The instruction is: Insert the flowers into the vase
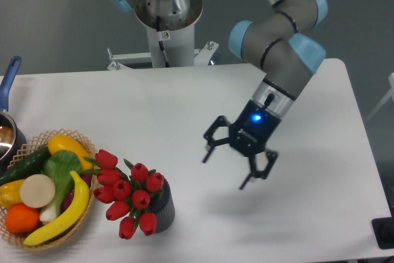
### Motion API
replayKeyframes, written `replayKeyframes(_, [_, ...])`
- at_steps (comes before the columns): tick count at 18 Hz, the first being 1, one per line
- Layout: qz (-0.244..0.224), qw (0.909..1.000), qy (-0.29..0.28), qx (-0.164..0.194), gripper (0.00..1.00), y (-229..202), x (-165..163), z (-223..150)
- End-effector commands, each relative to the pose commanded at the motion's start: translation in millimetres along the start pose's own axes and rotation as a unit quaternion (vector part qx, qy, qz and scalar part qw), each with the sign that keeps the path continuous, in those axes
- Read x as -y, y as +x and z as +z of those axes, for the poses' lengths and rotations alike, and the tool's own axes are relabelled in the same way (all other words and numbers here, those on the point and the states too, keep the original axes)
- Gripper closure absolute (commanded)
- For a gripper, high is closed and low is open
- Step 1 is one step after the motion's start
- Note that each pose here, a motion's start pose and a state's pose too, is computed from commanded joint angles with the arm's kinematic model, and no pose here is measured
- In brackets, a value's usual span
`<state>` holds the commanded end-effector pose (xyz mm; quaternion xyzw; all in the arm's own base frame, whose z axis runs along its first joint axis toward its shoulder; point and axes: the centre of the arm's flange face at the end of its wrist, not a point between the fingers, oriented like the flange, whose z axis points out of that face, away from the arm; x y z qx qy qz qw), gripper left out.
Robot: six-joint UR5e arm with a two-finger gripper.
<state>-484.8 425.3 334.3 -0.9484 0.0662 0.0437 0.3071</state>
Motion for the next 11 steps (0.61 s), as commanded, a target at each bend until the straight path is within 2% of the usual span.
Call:
replayKeyframes(3, [0.001,0.9981,-0.055,0.027,0.00,-6,-7,-5])
replayKeyframes(7, [0.003,0.9957,-0.085,0.037,0.00,-8,-13,-7])
replayKeyframes(11, [0.000,0.9850,-0.162,0.061,0.00,-3,-30,-14])
